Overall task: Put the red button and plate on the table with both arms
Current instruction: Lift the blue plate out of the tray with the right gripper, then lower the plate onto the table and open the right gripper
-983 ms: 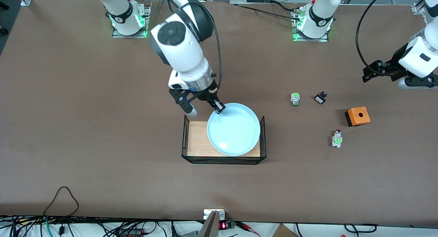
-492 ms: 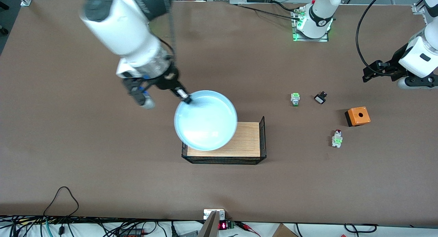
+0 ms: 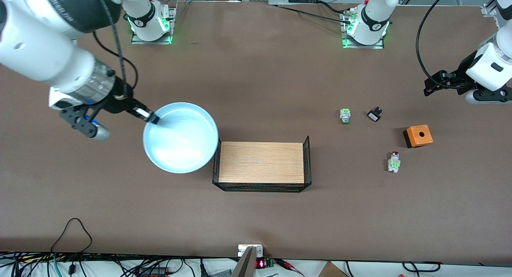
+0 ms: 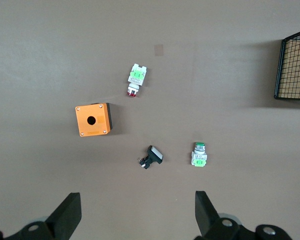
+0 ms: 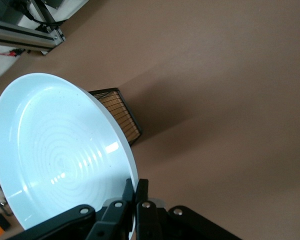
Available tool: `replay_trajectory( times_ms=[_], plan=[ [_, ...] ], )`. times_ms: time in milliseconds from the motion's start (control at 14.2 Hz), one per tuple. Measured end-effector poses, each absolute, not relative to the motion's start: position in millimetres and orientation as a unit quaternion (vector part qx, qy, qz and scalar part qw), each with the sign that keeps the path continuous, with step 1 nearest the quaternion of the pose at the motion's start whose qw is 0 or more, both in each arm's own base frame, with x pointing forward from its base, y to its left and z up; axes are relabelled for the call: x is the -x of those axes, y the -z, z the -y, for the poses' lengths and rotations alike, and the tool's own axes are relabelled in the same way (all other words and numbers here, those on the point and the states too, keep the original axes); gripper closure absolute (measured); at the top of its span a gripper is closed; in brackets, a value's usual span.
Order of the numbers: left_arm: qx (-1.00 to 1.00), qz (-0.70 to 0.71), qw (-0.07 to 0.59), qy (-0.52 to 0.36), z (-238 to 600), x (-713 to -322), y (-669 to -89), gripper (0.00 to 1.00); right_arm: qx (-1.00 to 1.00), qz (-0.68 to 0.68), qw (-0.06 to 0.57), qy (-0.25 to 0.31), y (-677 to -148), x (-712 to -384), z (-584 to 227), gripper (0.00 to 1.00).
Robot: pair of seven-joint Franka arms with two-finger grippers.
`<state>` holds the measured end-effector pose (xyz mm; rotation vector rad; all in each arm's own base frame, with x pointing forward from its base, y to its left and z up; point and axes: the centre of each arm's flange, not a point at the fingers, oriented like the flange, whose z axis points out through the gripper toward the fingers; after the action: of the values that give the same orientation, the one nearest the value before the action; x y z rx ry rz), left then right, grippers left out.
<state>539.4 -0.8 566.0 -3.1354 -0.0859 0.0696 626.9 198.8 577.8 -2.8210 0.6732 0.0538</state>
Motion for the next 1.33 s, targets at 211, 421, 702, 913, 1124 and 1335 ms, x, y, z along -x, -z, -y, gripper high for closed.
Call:
replay_trajectory(
  times_ms=[211,421,702,913,1124,1335],
  plan=[
    [0.999,0.027,0.002,-0.023,1,-539,-566,0.00,0.981,-0.162,0.108,-0.024,-566,-626,-136,0.96],
    [0.999,0.025,0.002,-0.023,3,-539,-566,0.00,0.995,-0.084,0.053,-0.019,-551,-625,-77,0.96],
    [1.000,0.015,0.003,-0.020,14,-540,-568,0.00,0.999,-0.023,0.019,-0.041,-515,-624,-18,0.96],
    [1.000,0.013,0.003,-0.019,17,-540,-569,0.00,0.999,0.010,0.010,-0.048,-475,-621,26,0.96],
    [1.000,0.013,0.003,-0.019,17,-540,-570,0.00,0.998,0.042,0.013,-0.052,-426,-612,47,0.96],
    [1.000,0.013,0.003,-0.019,17,-540,-570,0.00,0.997,0.052,0.012,-0.048,-372,-599,46,0.96]
  ],
)
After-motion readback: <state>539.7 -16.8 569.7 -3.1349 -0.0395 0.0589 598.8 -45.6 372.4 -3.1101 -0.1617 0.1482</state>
